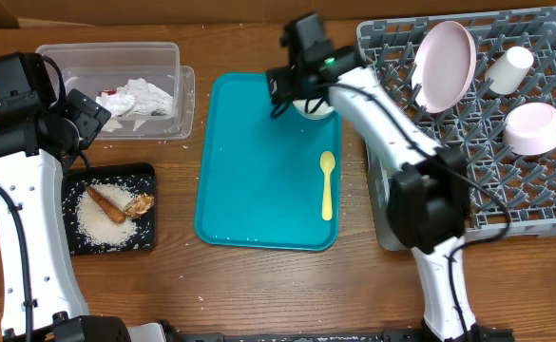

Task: Sort waste into correct bins and load items into the dishwasher
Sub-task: 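Move the right gripper back over the white saucer on the tray, then lower the right gripper and grasp the white saucer's rim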

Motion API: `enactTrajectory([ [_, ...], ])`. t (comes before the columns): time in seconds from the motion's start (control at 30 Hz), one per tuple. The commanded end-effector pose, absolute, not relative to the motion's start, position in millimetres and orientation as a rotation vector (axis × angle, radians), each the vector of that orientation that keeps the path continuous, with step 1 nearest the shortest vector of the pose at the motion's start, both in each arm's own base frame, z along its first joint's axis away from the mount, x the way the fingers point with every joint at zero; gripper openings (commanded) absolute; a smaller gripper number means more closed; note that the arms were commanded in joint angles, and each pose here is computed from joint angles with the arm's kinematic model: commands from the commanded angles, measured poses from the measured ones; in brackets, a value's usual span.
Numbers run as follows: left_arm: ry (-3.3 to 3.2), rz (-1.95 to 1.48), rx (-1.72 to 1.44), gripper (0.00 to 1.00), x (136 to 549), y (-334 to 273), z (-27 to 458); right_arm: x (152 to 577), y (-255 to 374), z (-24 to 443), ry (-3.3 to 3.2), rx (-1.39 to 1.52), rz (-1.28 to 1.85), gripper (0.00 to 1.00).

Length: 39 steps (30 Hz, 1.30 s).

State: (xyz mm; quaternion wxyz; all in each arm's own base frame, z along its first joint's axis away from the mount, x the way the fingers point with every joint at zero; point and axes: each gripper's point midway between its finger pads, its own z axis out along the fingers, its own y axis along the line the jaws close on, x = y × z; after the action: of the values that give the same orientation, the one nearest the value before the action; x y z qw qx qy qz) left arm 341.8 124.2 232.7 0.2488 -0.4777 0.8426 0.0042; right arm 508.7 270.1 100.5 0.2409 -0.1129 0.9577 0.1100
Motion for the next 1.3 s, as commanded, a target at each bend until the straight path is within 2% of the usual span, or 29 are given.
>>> enactTrajectory([
  [0.0, 2.279, 0.027, -1.325, 1.0, 341.9, 127.0, 232.4, 511.3, 269.7, 85.7, 2.616, -0.32, 0.185, 0.82],
  [0.3, 2.279, 0.027, -1.324, 1.0, 342.0, 126.9, 232.4, 513.2, 259.3, 54.4, 2.644, -0.311, 0.035, 0.82],
  [0.43, 2.28, 0.027, -1.324, 1.0, 342.0, 126.9, 232.4, 514.0, 255.3, 37.9, 2.669, -0.307, 0.02, 0.72],
  [0.5, 2.279, 0.027, -1.324, 1.0, 342.0, 126.9, 232.4, 512.4, 254.4, 30.0, 2.684, -0.31, 0.011, 0.71],
  [0.57, 2.28, 0.027, -1.324, 1.0, 342.0, 126.9, 232.4, 510.9, 255.1, 27.2, 2.691, -0.315, 0.009, 0.64],
  [0.8, 2.279, 0.027, -1.324, 1.0, 342.0, 126.8, 232.5, 511.6, 259.5, 39.3, 2.669, -0.307, 0.026, 0.34],
  [0.9, 2.28, 0.027, -1.324, 1.0, 342.1, 126.7, 232.4, 512.1, 259.8, 53.5, 2.652, -0.288, 0.04, 0.29],
  [0.97, 2.28, 0.028, -1.325, 1.0, 341.9, 127.0, 232.3, 512.7, 260.4, 64.0, 2.638, -0.262, 0.055, 0.22],
  [1.03, 2.279, 0.027, -1.325, 1.0, 341.9, 127.0, 232.5, 512.4, 260.9, 72.7, 2.628, -0.24, 0.068, 0.04],
  [1.27, 2.279, 0.027, -1.325, 1.0, 341.9, 127.0, 232.4, 508.3, 258.6, 117.9, 2.582, -0.172, 0.12, 0.04],
])
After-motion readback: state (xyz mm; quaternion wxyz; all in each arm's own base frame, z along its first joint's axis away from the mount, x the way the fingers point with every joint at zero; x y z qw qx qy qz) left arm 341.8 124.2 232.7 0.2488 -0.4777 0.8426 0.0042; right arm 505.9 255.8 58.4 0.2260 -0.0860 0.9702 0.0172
